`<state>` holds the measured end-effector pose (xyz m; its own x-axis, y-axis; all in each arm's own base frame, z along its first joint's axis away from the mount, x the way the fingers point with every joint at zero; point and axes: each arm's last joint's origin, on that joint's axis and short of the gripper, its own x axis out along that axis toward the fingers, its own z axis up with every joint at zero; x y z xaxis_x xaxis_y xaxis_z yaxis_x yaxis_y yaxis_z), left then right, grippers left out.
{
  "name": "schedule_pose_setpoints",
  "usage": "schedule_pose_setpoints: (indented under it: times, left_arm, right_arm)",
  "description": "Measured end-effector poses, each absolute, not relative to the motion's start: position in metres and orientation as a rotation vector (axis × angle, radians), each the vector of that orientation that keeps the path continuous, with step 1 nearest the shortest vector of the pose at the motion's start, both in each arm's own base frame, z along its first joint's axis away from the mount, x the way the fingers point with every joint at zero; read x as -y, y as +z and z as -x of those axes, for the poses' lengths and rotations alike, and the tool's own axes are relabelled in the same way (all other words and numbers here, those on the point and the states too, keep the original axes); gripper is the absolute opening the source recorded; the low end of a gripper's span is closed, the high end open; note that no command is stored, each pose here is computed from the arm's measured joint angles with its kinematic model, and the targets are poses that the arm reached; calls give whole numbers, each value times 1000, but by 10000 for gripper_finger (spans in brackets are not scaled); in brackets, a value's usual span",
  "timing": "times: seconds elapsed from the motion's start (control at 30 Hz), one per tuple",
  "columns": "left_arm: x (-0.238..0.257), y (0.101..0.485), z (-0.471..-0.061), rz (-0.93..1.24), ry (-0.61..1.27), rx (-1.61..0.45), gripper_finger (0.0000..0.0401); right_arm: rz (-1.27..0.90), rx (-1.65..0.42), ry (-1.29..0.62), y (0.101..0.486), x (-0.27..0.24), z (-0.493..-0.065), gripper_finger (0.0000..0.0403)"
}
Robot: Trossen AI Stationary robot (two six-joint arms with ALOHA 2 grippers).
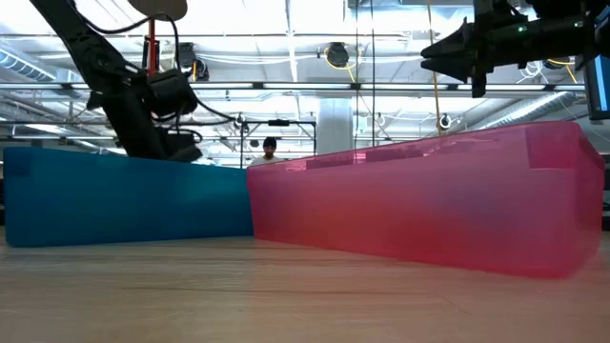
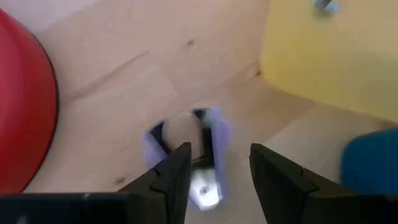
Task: Pick and place Stapler, Stapler remover, tape
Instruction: Put the violet staple remover into the yellow bin
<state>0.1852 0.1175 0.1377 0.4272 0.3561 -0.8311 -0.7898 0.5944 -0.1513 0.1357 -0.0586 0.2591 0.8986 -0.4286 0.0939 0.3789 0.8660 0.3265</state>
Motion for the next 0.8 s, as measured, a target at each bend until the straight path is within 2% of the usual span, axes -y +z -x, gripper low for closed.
schedule_pose_setpoints:
  times: [0.2, 0.3, 0.37, 0.53, 0.57, 0.8]
  left_arm:
    - [-122, 122, -193, 570, 769, -892, 165]
    - [-123, 114, -194, 585, 774, -920, 151]
    - [-124, 111, -195, 593, 779, -934, 125]
    - [-124, 110, -195, 599, 777, -933, 29]
    - [-124, 110, -195, 599, 778, -930, 23]
    - [-124, 110, -195, 606, 783, -921, 35]
  right_arm:
    - [-310, 167, -432, 259, 59, -136, 106]
    - [-317, 169, -431, 259, 59, -136, 107]
    - [-318, 169, -431, 259, 59, -136, 106]
    - [-318, 169, -430, 259, 59, -136, 106]
    - [-318, 168, -430, 259, 59, -136, 106]
    - [-318, 169, -429, 259, 59, -136, 105]
